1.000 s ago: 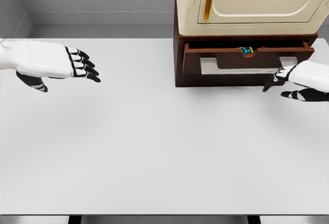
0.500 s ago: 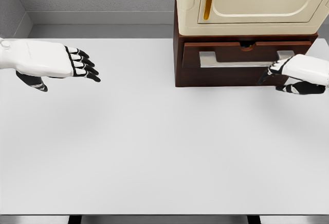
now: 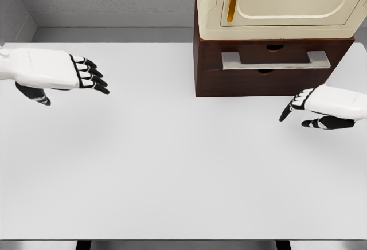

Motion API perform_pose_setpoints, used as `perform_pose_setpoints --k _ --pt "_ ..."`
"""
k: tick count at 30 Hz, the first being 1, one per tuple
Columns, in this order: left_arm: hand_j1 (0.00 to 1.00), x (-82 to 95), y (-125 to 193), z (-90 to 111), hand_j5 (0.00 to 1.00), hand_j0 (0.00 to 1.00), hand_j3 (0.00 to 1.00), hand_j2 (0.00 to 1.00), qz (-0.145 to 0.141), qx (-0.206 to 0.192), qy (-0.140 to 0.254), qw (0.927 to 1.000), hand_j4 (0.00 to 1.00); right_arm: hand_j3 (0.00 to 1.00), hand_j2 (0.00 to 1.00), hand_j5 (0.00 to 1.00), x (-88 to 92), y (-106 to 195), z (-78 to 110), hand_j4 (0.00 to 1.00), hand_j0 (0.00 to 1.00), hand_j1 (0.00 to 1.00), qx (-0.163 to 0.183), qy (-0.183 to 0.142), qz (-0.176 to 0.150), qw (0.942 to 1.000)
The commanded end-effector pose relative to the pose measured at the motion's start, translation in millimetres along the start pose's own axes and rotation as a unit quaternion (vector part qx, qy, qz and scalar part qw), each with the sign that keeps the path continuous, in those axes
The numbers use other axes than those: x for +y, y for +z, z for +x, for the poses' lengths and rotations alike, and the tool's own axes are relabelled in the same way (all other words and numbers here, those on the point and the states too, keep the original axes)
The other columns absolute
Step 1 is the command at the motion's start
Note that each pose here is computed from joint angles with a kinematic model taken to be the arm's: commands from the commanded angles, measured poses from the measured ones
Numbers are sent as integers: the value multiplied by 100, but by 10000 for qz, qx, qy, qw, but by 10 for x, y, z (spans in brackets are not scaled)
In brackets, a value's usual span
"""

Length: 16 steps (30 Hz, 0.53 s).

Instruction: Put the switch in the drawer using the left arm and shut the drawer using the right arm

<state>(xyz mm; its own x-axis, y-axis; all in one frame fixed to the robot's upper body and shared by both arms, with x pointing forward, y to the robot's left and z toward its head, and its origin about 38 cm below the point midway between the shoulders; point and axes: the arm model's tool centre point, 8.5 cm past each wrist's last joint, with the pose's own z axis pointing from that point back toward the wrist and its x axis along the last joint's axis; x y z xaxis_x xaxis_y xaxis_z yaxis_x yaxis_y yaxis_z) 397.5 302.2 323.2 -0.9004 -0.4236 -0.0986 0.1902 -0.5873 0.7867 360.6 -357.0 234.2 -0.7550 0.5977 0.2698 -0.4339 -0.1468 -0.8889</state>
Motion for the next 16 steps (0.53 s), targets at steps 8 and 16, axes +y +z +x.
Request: perform_pose_setpoints --k 8,16 --pt "100 -210 -139 248 100 100 100 100 11 -519 425 9977 100 100 100 100 -16 -64 270 100 100 100 -360 177 98 9991" --pt "100 -231 -111 240 100 100 100 100 -4 -487 453 9978 100 100 100 100 57 -65 271 100 100 100 -368 91 153 9992"
